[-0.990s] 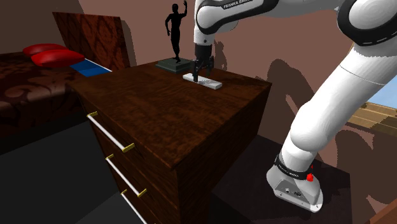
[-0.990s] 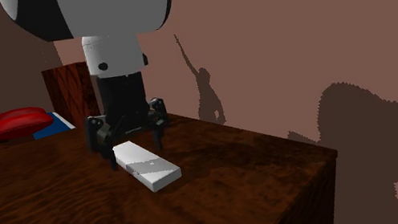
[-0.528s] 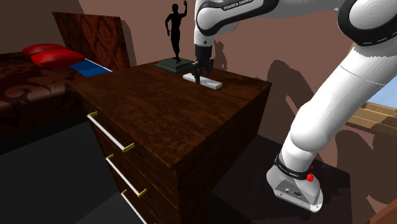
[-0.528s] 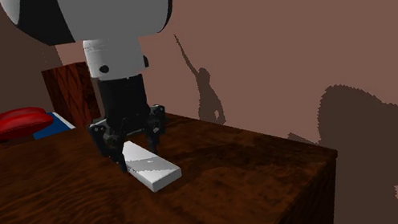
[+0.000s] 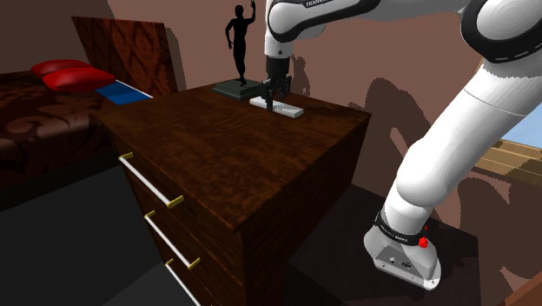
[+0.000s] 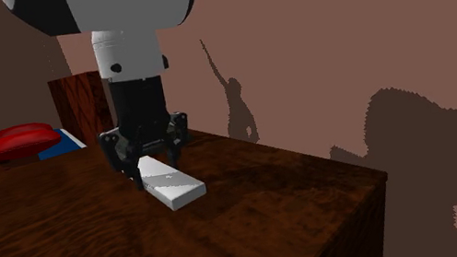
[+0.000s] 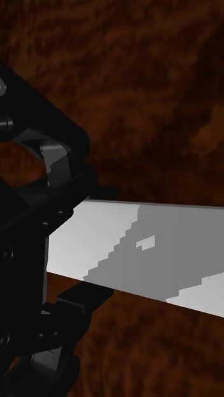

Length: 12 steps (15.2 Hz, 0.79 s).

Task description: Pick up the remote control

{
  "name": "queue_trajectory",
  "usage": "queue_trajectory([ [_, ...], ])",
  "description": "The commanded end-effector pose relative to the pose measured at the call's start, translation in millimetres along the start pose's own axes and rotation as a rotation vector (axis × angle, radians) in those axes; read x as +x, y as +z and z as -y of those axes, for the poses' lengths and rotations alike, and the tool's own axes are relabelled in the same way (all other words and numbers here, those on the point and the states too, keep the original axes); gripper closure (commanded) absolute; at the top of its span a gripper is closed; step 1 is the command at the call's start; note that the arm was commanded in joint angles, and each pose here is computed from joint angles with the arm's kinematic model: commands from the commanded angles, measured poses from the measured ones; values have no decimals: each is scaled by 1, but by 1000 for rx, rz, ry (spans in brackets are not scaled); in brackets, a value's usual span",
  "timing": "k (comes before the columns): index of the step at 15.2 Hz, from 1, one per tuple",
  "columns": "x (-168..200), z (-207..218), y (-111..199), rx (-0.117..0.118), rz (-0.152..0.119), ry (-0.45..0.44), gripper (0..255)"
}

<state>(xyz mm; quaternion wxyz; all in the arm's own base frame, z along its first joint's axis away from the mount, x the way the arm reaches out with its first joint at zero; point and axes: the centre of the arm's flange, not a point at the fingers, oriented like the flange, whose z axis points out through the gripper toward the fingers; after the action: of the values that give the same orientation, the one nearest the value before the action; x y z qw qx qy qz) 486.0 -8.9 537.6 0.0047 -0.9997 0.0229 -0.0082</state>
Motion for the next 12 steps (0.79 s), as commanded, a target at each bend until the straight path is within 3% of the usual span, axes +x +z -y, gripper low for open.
queue_trajectory([
  [1,0,0,-11,0,0,0,255],
  [12,1,0,-65,0,0,0,255],
])
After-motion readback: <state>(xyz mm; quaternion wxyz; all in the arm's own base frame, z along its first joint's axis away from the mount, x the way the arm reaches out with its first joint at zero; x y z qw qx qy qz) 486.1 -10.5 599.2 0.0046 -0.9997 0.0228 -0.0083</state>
